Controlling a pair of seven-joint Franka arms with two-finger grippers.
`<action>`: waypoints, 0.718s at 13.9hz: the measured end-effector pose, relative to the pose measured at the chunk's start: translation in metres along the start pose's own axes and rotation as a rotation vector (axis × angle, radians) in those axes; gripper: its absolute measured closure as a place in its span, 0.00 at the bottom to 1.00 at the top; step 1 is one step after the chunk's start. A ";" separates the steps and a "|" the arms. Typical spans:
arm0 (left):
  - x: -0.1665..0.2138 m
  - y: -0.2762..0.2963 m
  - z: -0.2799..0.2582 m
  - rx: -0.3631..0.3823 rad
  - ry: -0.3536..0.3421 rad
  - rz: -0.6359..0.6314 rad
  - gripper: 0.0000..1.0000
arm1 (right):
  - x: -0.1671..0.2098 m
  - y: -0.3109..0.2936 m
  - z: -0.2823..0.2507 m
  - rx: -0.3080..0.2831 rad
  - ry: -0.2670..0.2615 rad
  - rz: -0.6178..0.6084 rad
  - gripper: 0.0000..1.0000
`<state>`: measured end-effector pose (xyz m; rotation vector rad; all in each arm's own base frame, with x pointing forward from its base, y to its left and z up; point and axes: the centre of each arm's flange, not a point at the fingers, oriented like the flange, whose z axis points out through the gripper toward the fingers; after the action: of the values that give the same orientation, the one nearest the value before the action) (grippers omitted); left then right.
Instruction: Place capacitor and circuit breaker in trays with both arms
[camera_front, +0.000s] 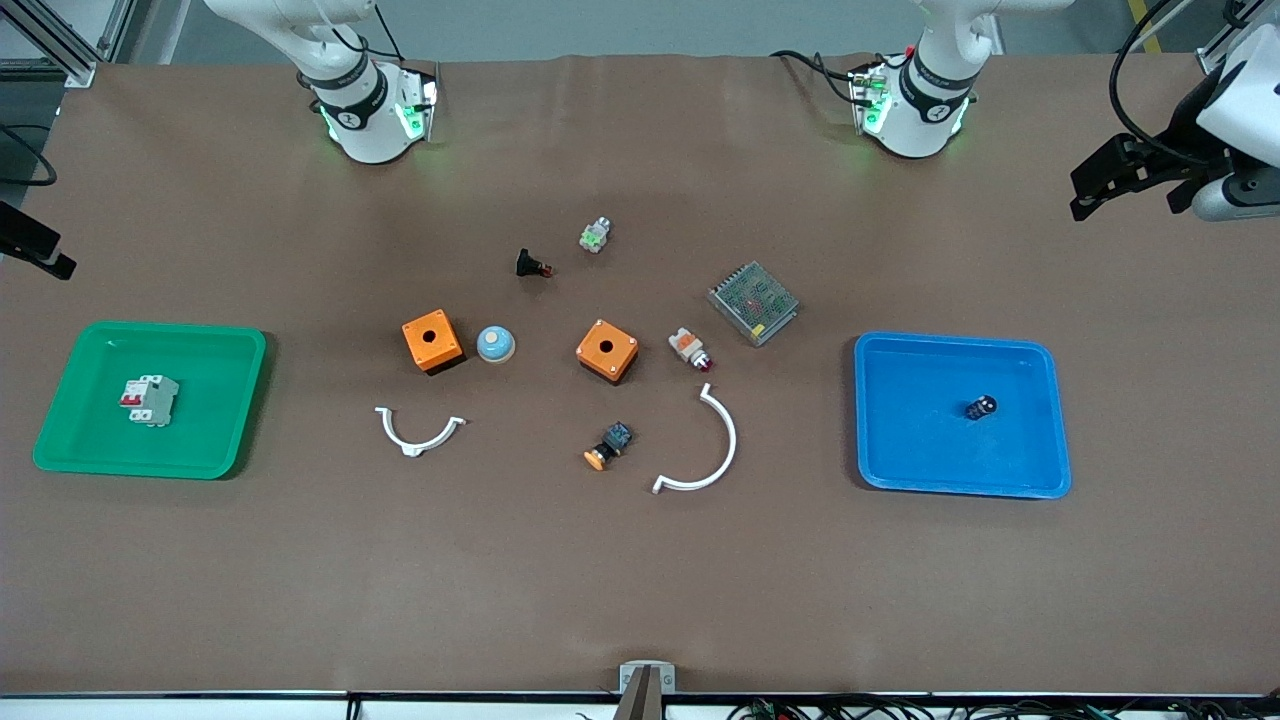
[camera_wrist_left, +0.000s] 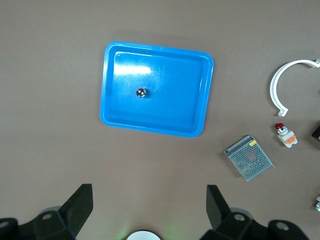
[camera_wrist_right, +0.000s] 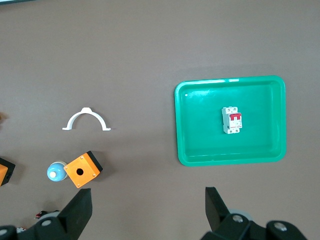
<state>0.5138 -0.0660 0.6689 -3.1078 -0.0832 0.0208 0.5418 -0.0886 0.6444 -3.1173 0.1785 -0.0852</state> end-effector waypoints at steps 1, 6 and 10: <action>0.000 0.000 0.001 0.000 -0.002 0.000 0.00 | 0.000 0.000 0.000 0.000 0.000 0.000 0.00; 0.001 -0.001 0.002 0.000 -0.002 -0.003 0.00 | 0.000 0.000 0.000 0.000 0.000 0.000 0.00; 0.004 -0.003 -0.004 -0.003 0.013 -0.006 0.00 | 0.000 0.000 0.000 0.000 0.001 0.000 0.00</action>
<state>0.5175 -0.0633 0.6728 -3.1103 -0.0920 0.0008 0.5419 -0.0886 0.6448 -3.1174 0.1785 -0.0869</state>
